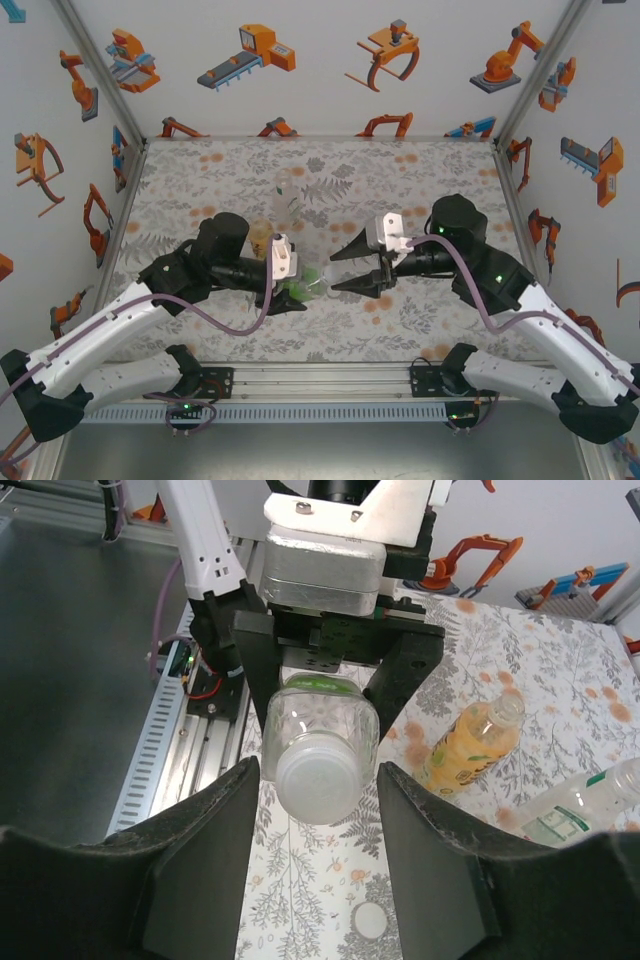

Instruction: Screw on the bottle caps

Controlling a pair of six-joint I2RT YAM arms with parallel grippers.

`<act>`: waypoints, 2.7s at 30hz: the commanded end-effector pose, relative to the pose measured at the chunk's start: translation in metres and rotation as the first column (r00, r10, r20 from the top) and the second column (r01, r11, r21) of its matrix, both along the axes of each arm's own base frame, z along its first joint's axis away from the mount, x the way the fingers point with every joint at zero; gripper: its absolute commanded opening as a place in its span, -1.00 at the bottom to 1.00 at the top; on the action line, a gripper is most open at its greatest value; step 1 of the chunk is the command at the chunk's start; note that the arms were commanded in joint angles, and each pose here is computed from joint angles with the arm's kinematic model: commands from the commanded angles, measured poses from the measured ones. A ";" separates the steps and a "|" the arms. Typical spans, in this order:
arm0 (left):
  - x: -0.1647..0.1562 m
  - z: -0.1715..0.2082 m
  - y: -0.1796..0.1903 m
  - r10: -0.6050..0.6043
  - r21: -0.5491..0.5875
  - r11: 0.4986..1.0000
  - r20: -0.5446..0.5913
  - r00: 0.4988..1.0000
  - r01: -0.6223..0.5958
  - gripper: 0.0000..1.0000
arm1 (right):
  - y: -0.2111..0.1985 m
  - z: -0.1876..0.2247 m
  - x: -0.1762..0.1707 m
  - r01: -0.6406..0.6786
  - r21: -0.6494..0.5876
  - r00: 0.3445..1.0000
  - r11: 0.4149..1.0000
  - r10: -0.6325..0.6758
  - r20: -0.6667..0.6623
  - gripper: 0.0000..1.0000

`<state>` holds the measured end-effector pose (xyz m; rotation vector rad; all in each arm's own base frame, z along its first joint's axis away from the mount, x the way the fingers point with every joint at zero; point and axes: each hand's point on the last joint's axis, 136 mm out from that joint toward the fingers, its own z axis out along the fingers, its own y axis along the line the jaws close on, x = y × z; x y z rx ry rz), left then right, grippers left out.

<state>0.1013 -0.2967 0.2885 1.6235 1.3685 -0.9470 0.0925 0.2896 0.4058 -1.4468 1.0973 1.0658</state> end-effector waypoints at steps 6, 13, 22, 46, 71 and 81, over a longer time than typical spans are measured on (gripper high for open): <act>-0.009 0.003 0.002 -0.025 -0.016 1.000 -0.016 1.000 0.024 -1.00 | 0.001 0.006 -0.001 -0.008 0.028 1.000 1.000 0.008 0.016 -0.31; -0.003 0.001 0.002 0.003 -0.010 1.000 0.007 1.000 -0.003 -1.00 | 0.003 0.007 0.007 0.039 0.029 0.997 0.999 -0.037 -0.070 -0.79; 0.026 -0.003 0.000 0.125 0.015 0.992 0.102 0.987 -0.127 -1.00 | 0.007 -0.002 0.039 0.231 0.020 0.916 0.973 -0.211 -0.343 -1.00; 0.076 -0.002 -0.020 0.282 0.001 0.958 0.177 0.943 -0.286 -1.00 | -0.015 -0.078 0.128 0.649 -0.375 0.019 0.662 -0.506 -0.862 -1.00; 0.013 -0.004 -0.020 -0.007 0.044 0.999 -0.003 1.000 0.008 -1.00 | -0.038 0.013 0.007 0.227 0.027 0.972 0.973 -0.228 0.049 -0.01; -0.015 -0.011 -0.015 -0.104 0.120 0.985 -0.174 0.979 0.126 -1.00 | -0.031 -0.007 -0.021 0.005 -0.049 0.981 0.999 0.004 0.192 0.13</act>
